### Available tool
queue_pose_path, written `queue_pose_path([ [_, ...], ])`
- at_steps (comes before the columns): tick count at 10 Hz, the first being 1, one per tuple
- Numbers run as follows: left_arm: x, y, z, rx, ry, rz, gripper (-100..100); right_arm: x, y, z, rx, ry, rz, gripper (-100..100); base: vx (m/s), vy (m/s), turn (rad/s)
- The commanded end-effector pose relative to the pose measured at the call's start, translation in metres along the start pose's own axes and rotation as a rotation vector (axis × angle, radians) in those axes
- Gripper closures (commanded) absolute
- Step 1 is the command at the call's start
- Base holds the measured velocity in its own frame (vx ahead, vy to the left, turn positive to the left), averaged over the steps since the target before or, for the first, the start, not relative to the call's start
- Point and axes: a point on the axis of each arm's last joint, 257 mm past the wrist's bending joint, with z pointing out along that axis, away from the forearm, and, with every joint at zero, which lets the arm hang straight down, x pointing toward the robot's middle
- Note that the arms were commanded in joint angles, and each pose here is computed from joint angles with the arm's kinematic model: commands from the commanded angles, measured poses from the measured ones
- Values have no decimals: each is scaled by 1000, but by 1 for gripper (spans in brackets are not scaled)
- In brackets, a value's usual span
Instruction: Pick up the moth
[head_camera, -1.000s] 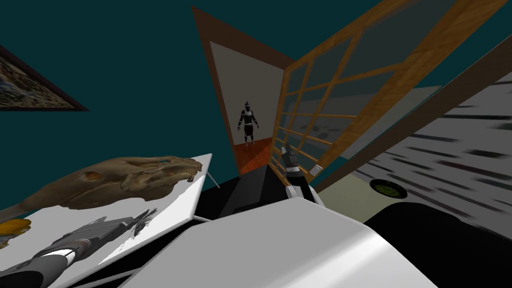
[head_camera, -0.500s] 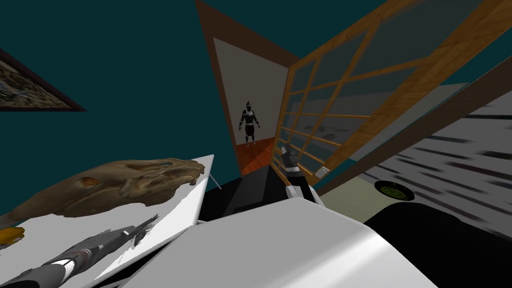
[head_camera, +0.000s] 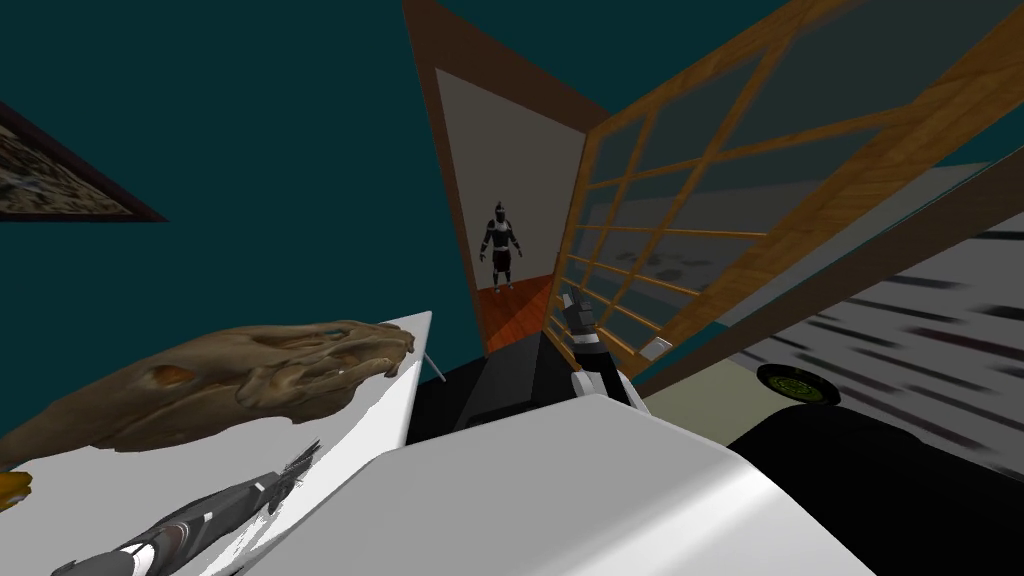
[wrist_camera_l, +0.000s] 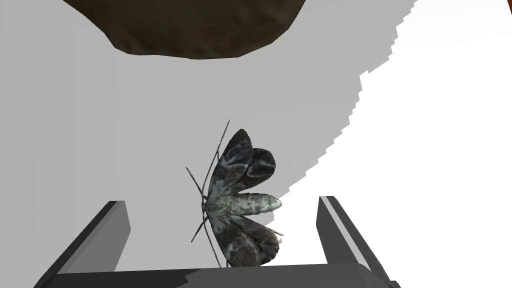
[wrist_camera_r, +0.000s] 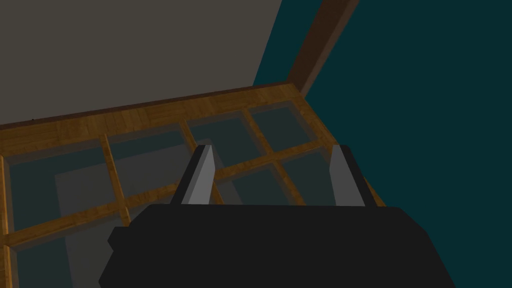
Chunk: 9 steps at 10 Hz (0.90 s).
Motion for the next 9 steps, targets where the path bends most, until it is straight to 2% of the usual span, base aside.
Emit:
queue_pose_path([
  [1,-21,12,6,-37,-49,-35,-100,0,0,0,0,0,0,0,40,33,-5],
  [2,-12,9,4,-22,-28,-20,-100,0,0,0,0,0,0,0,18,11,-2],
  [3,-14,10,5,-25,-33,-23,0,0,0,0,0,0,0,0,0,0,0],
  [4,-16,3,12,-13,-35,-40,-100,0,0,0,0,0,0,0,-22,-10,-127],
  [9,-22,-13,27,13,-42,-79,-100,0,0,0,0,0,0,0,-41,-18,-109],
])
